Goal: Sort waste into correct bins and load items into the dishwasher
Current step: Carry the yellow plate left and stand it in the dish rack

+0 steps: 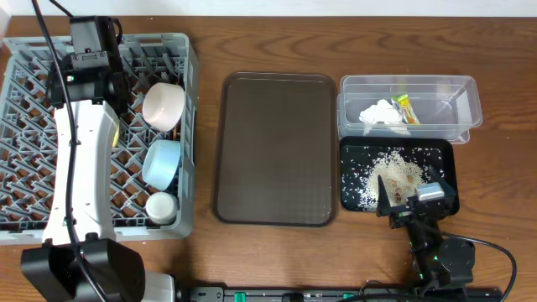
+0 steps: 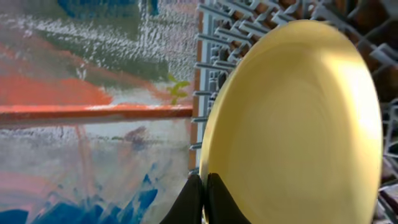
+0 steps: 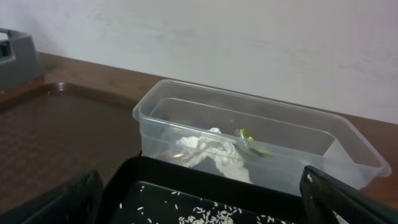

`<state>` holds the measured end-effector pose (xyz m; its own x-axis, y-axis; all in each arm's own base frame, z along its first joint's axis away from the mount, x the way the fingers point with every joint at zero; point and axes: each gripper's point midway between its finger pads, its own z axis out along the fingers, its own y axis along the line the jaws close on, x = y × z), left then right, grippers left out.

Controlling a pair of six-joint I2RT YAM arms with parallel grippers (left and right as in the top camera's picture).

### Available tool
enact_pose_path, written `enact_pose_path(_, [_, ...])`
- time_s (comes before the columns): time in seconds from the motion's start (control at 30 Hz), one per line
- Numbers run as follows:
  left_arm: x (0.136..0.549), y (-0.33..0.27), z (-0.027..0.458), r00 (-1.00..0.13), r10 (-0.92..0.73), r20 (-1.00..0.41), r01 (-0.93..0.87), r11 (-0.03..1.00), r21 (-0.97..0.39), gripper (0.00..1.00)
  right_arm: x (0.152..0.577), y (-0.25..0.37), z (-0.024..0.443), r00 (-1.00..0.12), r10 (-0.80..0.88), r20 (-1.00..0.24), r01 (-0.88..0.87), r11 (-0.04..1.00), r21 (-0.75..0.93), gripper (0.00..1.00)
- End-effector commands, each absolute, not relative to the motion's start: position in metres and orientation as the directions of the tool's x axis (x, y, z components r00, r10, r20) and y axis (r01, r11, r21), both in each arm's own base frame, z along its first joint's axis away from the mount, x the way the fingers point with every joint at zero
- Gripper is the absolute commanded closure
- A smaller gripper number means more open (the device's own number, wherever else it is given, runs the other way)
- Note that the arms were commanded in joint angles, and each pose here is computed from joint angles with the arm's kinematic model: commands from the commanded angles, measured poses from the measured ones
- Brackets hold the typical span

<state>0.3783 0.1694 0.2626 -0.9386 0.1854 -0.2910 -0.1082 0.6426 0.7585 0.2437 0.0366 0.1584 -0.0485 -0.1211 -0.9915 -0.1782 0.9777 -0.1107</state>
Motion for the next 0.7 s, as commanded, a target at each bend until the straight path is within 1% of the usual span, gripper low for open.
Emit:
enact_pose_path(0.0, [0.382,0.167,0.257,-0.938,0.203,-0.282,-0.083,0.657,0.749,0.94,0.243,0.036,0.158,-0.049,-0.110,-0.993,-0.177,0.979,-0.100,0.01])
enact_pose_path(0.13, [0.382,0.166,0.256,-0.936,0.206,-0.284,-0.080,0.663,0.744,0.94,0.243,0.036,0.158,-0.049,-0.110,-0.993,-0.177,0.979,-0.100,0.01])
enact_pose_path(0.27, [0.387,0.159,0.250,-0.930,0.222,-0.294,-0.059,0.698,0.714,0.94,0.243,0.036,0.158,-0.049,-0.110,-0.993,-0.177,0.979,-0.100,0.01])
enact_pose_path(0.47, [0.392,0.159,0.235,-0.939,0.222,-0.262,-0.031,0.705,0.708,0.94,0.243,0.036,0.158,-0.049,-0.110,-0.993,-0.177,0.979,-0.100,0.01])
enact_pose_path(0.6, [0.391,0.157,0.229,-0.944,0.222,-0.244,-0.014,0.711,0.703,0.83,0.243,0.036,0.158,-0.049,-0.110,-0.993,-0.177,0.979,-0.100,0.01])
enact_pose_path(0.67, [0.386,0.157,0.236,-0.946,0.214,-0.242,-0.027,0.694,0.719,0.73,0.243,0.036,0.158,-0.049,-0.110,-0.993,-0.178,0.979,-0.100,0.01])
